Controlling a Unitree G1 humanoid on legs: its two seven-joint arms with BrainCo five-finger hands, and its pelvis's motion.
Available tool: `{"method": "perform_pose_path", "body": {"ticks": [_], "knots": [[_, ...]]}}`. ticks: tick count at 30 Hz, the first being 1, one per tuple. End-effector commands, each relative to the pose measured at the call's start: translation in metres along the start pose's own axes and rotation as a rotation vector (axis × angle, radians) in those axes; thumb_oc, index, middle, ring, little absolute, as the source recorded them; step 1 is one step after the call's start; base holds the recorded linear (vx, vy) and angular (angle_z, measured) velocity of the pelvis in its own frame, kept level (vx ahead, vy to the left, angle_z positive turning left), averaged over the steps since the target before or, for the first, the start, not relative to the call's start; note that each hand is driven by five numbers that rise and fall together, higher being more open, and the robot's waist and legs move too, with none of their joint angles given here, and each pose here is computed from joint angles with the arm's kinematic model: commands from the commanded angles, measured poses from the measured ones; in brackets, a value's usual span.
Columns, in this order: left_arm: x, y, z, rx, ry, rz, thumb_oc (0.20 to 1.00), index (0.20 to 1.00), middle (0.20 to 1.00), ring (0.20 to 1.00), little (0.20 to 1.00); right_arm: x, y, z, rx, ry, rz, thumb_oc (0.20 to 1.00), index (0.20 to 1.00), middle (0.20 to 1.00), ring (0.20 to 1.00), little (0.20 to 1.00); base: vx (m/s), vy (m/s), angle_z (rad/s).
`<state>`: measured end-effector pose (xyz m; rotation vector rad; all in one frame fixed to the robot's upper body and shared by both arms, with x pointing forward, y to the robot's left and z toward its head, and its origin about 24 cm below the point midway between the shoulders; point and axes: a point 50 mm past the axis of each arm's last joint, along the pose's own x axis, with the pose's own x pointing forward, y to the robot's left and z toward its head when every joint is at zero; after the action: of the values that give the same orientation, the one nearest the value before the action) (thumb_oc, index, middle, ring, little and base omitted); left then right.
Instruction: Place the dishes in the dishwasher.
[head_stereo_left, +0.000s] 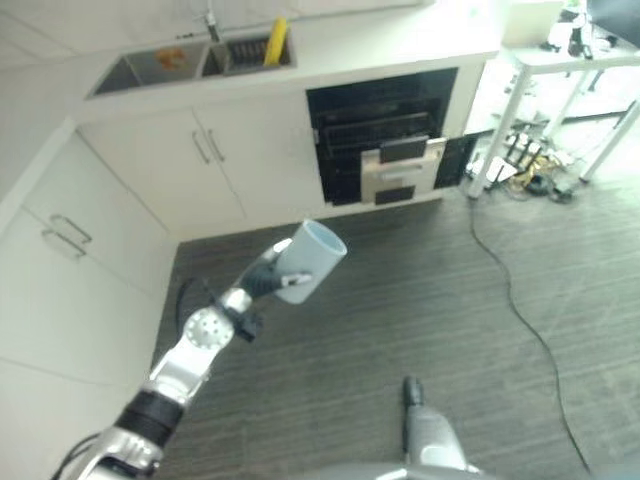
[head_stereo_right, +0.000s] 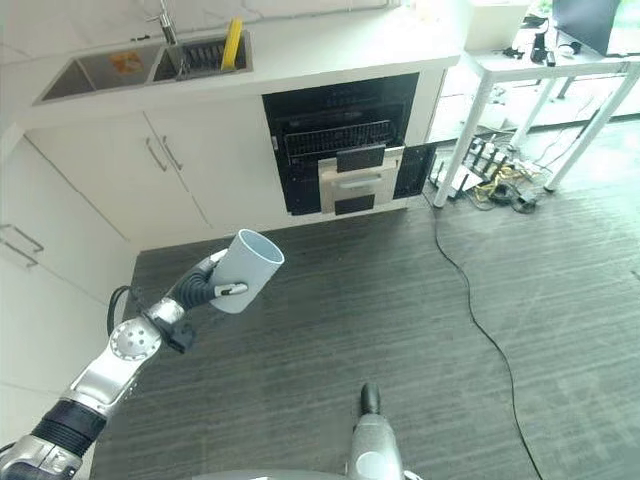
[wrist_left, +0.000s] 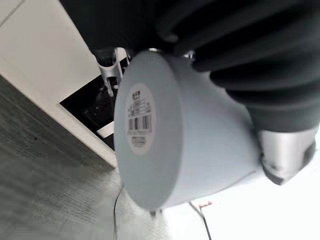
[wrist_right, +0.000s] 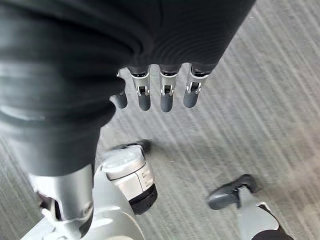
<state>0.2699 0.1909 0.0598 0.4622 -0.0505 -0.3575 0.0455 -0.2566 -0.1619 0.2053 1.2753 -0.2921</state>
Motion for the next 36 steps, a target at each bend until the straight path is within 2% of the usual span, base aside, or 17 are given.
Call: {"method": "perform_pose_path", "body": {"ticks": [1, 2, 4, 8, 17, 21, 24, 36], "knots": [[0.012, 0.022, 0.045, 0.053, -0.214, 0.117, 0.200, 0.200, 0.200, 0.200, 0.200, -0.004, -0.017, -0.002, -0.231, 0.025, -0.068, 1.000, 1.000, 1.000, 1.000, 1.000, 0.48, -0.505, -0.31], [0.013, 0.019, 0.046, 0.055, -0.216, 0.127, 0.200, 0.200, 0.200, 0.200, 0.200, -0.004, -0.021, 0.005, -0.321, 0.022, -0.101, 1.000, 1.000, 1.000, 1.000, 1.000, 0.48, -0.518, -0.33], [0.011, 0.020, 0.047, 0.017, -0.219, 0.148, 0.200, 0.200, 0.200, 0.200, 0.200, -0.004, -0.026, 0.012, -0.348, 0.034, -0.137, 1.000, 1.000, 1.000, 1.000, 1.000, 0.33, -0.389, 0.16], [0.008, 0.022, 0.039, -0.005, -0.177, 0.123, 0.200, 0.200, 0.200, 0.200, 0.200, -0.003, -0.024, 0.013, -0.286, 0.041, -0.138, 1.000, 1.000, 1.000, 1.000, 1.000, 0.49, 0.112, 0.42], [0.008, 0.013, 0.039, 0.013, -0.217, 0.080, 0.200, 0.200, 0.200, 0.200, 0.200, -0.007, -0.031, -0.005, -0.111, 0.063, -0.166, 1.000, 1.000, 1.000, 1.000, 1.000, 0.36, 0.284, 0.04], [0.015, 0.011, 0.044, 0.047, -0.230, 0.051, 0.200, 0.200, 0.200, 0.200, 0.200, -0.006, -0.026, -0.007, -0.065, 0.023, -0.132, 1.000, 1.000, 1.000, 1.000, 1.000, 0.29, 0.279, 0.16], [0.016, 0.013, 0.044, 0.067, -0.215, 0.062, 0.200, 0.200, 0.200, 0.200, 0.200, -0.003, -0.015, 0.005, -0.109, -0.036, -0.100, 1.000, 1.000, 1.000, 1.000, 1.000, 0.20, 0.185, 0.06], [0.015, 0.013, 0.048, 0.071, -0.208, 0.062, 0.200, 0.200, 0.200, 0.200, 0.200, -0.002, -0.009, -0.001, -0.125, -0.016, -0.100, 1.000, 1.000, 1.000, 1.000, 1.000, 0.11, -0.129, 0.09]]}}
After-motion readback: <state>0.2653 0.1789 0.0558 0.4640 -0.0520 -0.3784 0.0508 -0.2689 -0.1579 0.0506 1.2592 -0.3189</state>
